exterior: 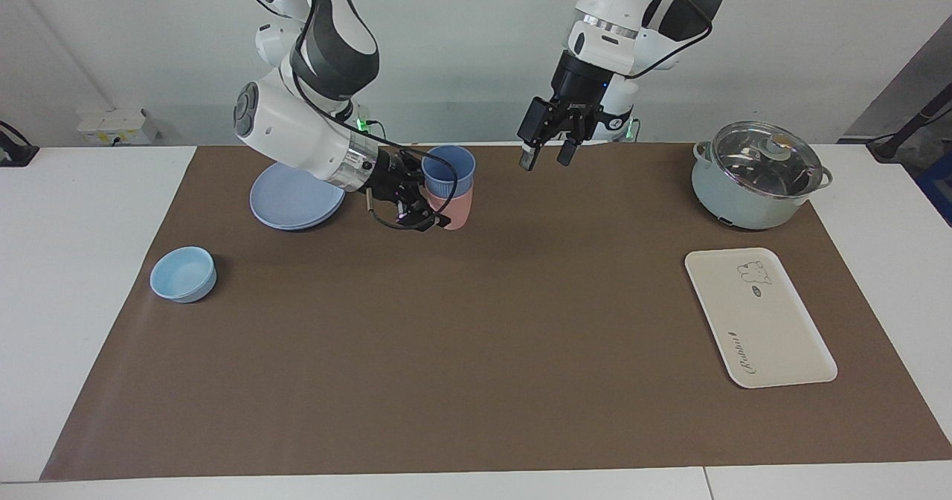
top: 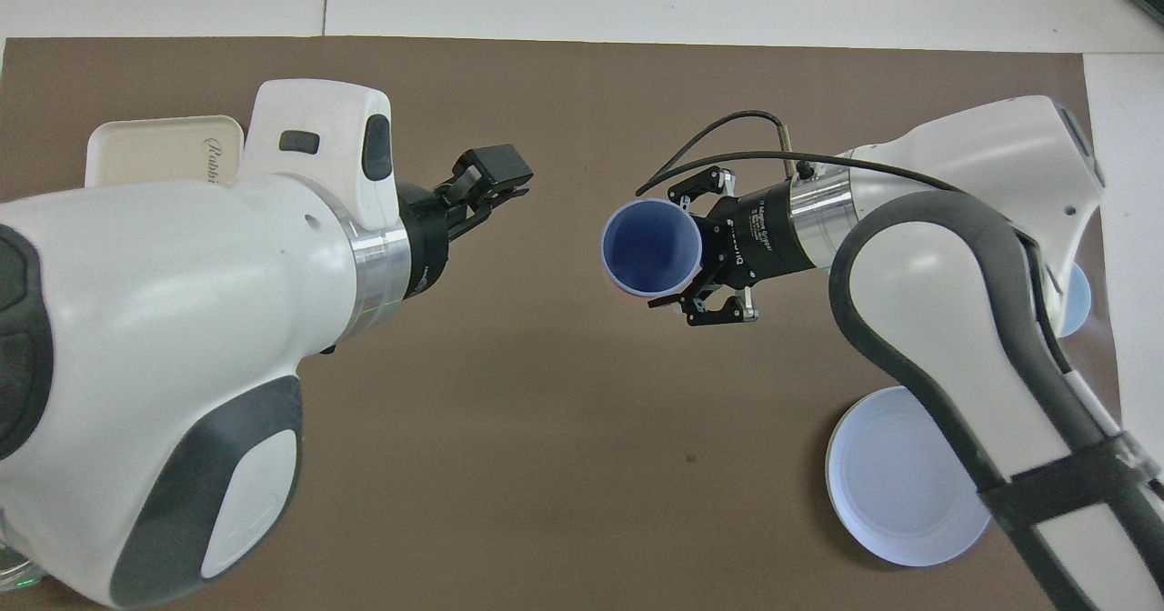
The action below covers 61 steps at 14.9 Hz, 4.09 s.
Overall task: Place cup on tray
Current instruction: 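Grasp the inner blue cup with the left gripper, then pull the blue cup out with the left gripper while the right gripper holds, then lower the blue cup onto the tray while the right gripper lowers the pink cup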
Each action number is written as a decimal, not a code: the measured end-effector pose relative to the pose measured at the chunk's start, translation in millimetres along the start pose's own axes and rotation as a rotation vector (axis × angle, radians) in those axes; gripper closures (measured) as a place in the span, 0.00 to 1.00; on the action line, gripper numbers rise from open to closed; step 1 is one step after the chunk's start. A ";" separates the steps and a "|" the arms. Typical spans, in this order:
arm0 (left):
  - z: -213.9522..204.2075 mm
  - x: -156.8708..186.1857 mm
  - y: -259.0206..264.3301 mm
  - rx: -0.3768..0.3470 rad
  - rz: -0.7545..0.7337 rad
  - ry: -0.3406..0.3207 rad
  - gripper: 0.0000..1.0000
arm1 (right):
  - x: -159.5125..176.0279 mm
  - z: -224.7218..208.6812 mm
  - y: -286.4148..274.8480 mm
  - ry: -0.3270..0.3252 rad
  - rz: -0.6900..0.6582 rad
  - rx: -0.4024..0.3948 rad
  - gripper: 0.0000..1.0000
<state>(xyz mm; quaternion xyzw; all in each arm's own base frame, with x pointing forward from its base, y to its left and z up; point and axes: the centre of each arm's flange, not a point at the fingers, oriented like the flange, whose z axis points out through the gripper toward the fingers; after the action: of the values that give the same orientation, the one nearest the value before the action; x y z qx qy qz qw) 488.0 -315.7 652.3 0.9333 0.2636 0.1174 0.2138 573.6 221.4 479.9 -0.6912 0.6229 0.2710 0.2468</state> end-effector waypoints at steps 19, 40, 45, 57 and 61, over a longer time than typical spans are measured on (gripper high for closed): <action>83.7 -55.4 -7.8 0.168 0.150 -0.076 0.30 | -15.4 51.2 15.6 0.072 0.002 -0.009 0.26; -29.4 119.2 -90.8 0.253 0.144 -0.046 0.94 | 6.1 31.8 5.4 0.077 0.040 0.028 0.26; 4.2 233.0 -259.0 0.273 0.262 -0.044 0.94 | 114.5 -48.0 -4.4 0.059 0.033 0.028 0.26; 131.7 330.2 -420.1 0.271 0.427 -0.020 0.94 | 357.7 -71.0 16.8 0.025 -0.033 0.040 0.26; 124.7 331.6 -411.9 0.266 0.482 -0.020 0.56 | 358.7 -70.4 13.6 0.024 -0.037 0.041 0.26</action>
<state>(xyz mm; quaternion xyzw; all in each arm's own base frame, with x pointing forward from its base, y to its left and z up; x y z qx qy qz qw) 623.7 139.1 387.9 0.9901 0.0450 0.1198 0.0577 592.6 -88.7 286.7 -0.7007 0.6181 0.2453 0.2585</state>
